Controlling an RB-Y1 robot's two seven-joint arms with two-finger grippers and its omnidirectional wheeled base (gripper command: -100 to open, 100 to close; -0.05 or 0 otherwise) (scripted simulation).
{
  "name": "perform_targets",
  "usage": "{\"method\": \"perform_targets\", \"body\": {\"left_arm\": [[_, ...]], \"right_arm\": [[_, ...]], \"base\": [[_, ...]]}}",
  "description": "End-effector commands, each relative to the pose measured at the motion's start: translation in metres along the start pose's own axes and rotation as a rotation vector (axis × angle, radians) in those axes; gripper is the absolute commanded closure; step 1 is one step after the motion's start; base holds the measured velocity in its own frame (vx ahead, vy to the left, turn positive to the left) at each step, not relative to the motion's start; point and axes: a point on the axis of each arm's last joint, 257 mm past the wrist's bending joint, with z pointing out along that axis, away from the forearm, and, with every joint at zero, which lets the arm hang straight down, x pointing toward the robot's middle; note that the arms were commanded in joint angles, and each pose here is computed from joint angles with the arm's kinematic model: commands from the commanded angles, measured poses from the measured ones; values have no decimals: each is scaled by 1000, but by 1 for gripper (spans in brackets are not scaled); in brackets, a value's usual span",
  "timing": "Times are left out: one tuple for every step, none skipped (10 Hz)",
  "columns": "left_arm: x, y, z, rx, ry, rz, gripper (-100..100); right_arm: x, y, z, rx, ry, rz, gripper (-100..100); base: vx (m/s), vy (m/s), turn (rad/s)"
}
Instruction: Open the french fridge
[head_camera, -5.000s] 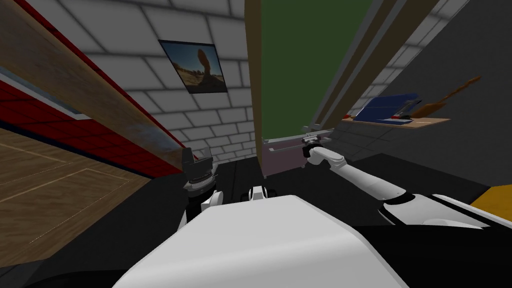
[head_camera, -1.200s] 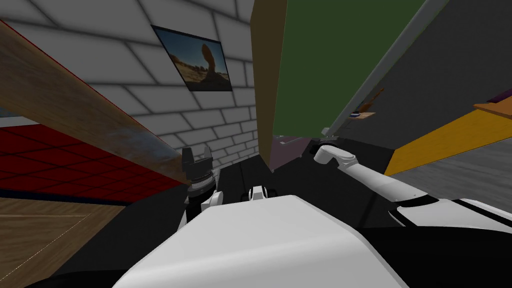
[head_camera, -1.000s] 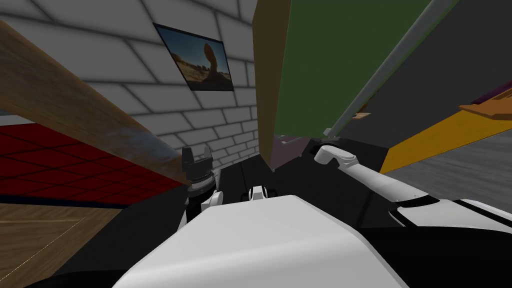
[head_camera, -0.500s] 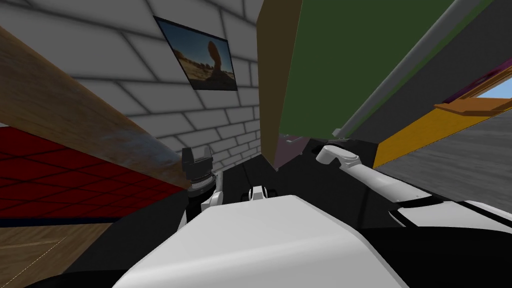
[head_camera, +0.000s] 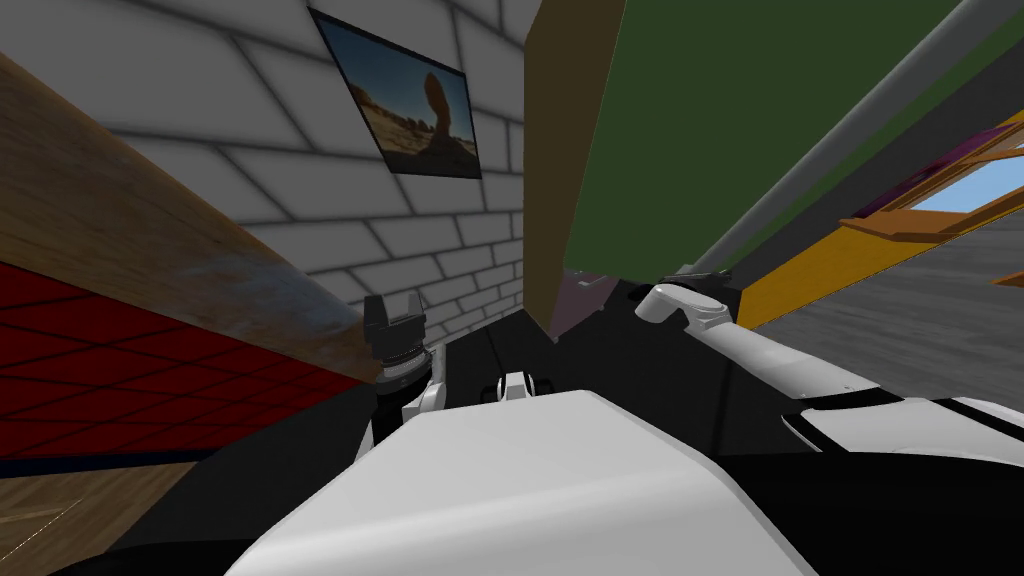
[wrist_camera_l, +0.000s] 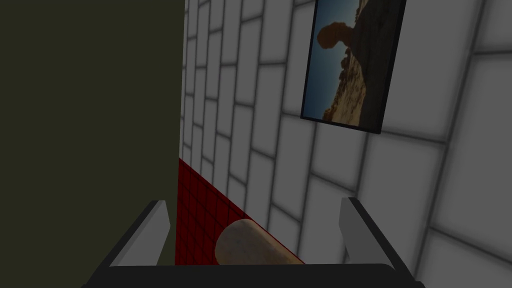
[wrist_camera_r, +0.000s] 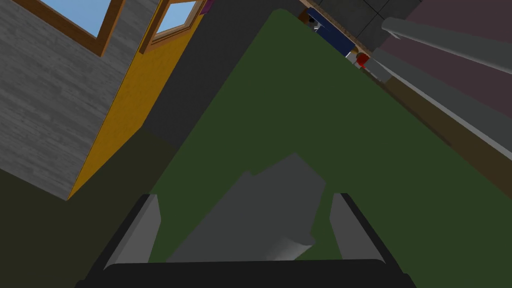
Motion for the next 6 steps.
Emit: {"method": "perform_targets", "body": {"left_arm": [[0,0,0,0,0,0,0],[0,0,0,0,0,0,0],[0,0,0,0,0,0,0],[0,0,0,0,0,0,0],[0,0,0,0,0,0,0],[0,0,0,0,0,0,0]], "right_arm": [[-21,-8,3,-8,5,-1,-100],[-12,-1,0,-16,6,-2,-100],[-13,-1,0,-18,5,-3,0],[-13,-1,0,-19,5,-3,0],[-13,-1,0,-20,5,-3,0],[-13,0,0,-21,5,-3,0]], "base": [[-14,-18,-6],[2,-10,13],[6,-4,13],[0,0,0],[0,0,0],[0,0,0]]}}
